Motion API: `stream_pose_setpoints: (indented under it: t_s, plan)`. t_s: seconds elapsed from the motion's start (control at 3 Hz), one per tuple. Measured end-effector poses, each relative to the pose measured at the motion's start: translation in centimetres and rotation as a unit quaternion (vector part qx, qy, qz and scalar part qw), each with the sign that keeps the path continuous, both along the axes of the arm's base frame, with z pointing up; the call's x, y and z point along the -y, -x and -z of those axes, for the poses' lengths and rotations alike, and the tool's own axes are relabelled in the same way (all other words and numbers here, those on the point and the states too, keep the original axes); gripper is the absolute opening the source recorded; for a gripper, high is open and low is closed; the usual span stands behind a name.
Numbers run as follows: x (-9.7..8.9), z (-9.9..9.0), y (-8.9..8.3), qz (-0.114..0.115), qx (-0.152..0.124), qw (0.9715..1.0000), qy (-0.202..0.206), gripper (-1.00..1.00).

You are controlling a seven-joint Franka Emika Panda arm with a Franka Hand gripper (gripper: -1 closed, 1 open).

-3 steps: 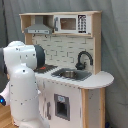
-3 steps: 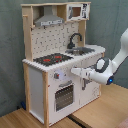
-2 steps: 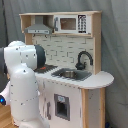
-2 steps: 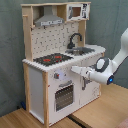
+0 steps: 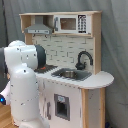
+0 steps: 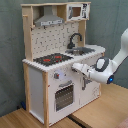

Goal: Play with the kitchen

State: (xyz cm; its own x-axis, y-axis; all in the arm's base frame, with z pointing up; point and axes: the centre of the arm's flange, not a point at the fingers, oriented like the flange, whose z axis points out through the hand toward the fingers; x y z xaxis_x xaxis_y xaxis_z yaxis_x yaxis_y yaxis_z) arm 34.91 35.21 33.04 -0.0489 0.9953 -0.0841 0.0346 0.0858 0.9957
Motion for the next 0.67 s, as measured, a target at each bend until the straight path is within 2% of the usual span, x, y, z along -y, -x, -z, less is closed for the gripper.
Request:
stream_pose_setpoints:
  t_s: [0.33, 0.67]
  plan:
    - [0.01, -0.04, 0.0, 0.002, -0.004, 0.9985, -0.055, -1.0]
    - [0.01, -0.06, 0.0, 0.003, -0.007, 0.9944, -0.106, -1.0]
